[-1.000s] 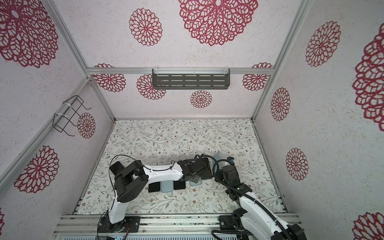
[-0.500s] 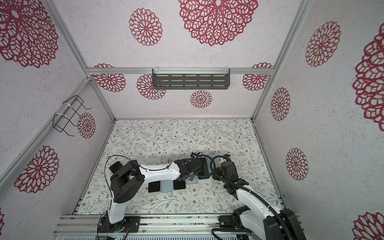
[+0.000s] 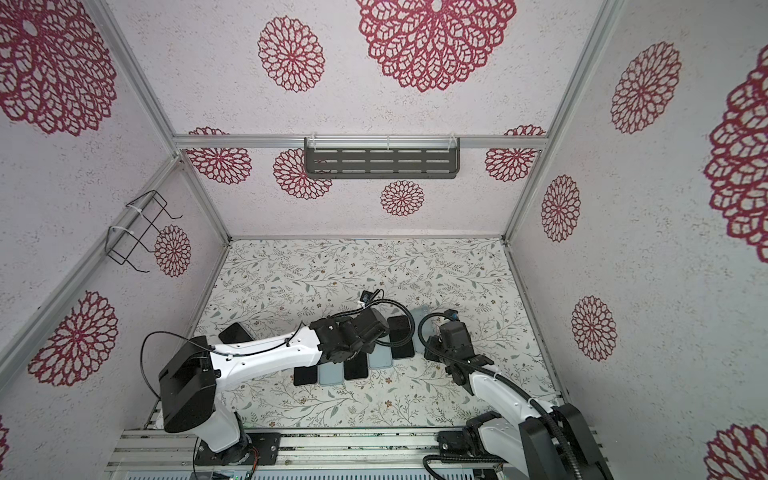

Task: Take the phone out of the phone case
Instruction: 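Lower the pale case beside the phone with the right gripper while the left lifts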

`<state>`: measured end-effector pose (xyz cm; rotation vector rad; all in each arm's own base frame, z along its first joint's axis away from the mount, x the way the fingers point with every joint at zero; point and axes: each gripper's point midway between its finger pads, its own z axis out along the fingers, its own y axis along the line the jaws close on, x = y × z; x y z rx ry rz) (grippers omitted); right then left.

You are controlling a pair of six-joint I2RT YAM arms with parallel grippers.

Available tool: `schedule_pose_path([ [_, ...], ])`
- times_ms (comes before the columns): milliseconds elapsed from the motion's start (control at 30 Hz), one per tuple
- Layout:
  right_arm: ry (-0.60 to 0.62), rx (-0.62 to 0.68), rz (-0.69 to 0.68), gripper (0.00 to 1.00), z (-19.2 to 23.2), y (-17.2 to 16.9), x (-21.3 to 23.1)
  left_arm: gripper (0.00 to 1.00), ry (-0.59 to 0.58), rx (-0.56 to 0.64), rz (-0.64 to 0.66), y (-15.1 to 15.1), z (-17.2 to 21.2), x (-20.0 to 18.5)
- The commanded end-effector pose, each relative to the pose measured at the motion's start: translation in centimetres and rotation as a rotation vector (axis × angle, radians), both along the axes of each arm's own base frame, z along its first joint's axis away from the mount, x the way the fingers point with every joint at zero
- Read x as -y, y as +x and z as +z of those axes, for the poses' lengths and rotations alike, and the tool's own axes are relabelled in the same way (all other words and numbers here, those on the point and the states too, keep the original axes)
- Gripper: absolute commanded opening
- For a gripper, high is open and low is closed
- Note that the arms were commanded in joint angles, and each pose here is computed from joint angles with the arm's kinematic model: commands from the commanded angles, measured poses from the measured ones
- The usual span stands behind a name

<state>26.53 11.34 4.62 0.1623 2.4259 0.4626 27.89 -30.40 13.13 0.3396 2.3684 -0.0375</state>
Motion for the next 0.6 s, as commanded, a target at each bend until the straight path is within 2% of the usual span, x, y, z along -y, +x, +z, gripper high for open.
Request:
schedule_pose_path([
  [0,0.006,-0.122,0.103,0.0,-2.1,-3.0,-1.3,0.67,-0.026,0.04,0.067,0.5,1.4,-2.3],
  [367,0.001,-0.158,0.193,0.0,-3.0,-4.2,-4.3,0.94,-0.087,0.082,0.255,0.5,3.0,-10.4],
  [500,0.016,-0.163,0.209,0.0,-3.4,-4.5,-5.7,0.99,-0.089,0.096,0.345,0.2,3.4,-14.3],
  [567,0.014,-0.163,0.201,0.04,-3.5,-4.6,-5.9,1.0,-0.093,0.105,0.39,0.0,3.8,-16.2],
])
